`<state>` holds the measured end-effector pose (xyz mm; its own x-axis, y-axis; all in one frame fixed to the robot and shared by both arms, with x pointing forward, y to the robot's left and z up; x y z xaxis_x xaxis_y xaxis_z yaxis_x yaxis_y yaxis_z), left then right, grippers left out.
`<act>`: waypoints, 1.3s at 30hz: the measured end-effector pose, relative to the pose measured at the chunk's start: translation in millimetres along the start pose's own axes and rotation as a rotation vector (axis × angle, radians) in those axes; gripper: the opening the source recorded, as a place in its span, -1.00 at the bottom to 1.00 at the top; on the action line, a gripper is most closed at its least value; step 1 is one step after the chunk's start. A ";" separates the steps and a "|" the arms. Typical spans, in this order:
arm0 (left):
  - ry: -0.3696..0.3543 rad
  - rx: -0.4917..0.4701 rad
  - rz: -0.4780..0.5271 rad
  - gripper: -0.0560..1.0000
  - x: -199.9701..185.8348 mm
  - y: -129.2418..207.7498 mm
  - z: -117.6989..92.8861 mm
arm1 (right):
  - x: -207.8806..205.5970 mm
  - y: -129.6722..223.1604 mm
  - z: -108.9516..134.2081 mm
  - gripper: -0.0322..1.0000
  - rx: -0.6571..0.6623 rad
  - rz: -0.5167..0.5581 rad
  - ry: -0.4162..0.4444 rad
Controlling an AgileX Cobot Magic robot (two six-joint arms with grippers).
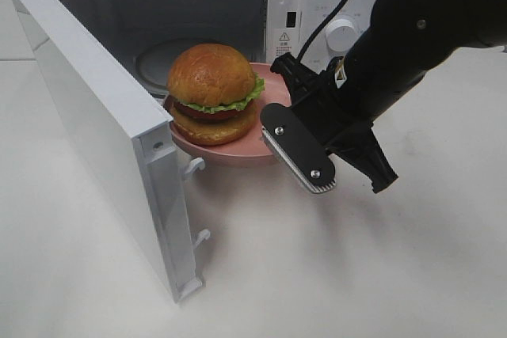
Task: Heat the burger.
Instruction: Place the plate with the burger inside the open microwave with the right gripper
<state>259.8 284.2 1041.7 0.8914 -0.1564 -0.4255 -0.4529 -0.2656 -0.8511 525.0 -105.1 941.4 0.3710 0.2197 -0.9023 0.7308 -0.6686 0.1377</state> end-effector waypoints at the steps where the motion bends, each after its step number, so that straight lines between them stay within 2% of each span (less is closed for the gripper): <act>1: 0.000 0.000 0.000 0.95 0.0 0.0 0.0 | 1.8 0.1 -1.3 -0.87 0.003 -0.003 -0.003; 16: 0.000 0.000 0.000 0.95 0.0 0.0 0.0 | 23.1 4.3 -29.6 -0.87 0.002 -0.011 -0.002; 27: 0.000 0.000 0.000 0.95 0.0 0.0 0.0 | 34.2 7.5 -55.5 -0.87 0.008 -0.004 0.043; 39: 0.000 0.000 0.000 0.95 0.0 0.0 0.0 | 49.0 16.9 -93.3 -0.87 0.095 0.015 0.107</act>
<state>259.8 284.2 1041.7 0.8914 -0.1564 -0.4255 -0.4529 -0.2656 -0.8511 608.9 -39.4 937.7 0.4438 0.2800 -0.8513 0.6693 -0.7353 0.1071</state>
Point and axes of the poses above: a point on each arm's last joint axis where the gripper is mounted, x pointing out along that axis toward the gripper, z along the wrist's bending axis when the last joint is at zero, y = z × x, the point moved 3 cm from there along x, pointing out along that axis toward the gripper, and after that the axes turned 14 degrees about -x, right-handed, at the moved point
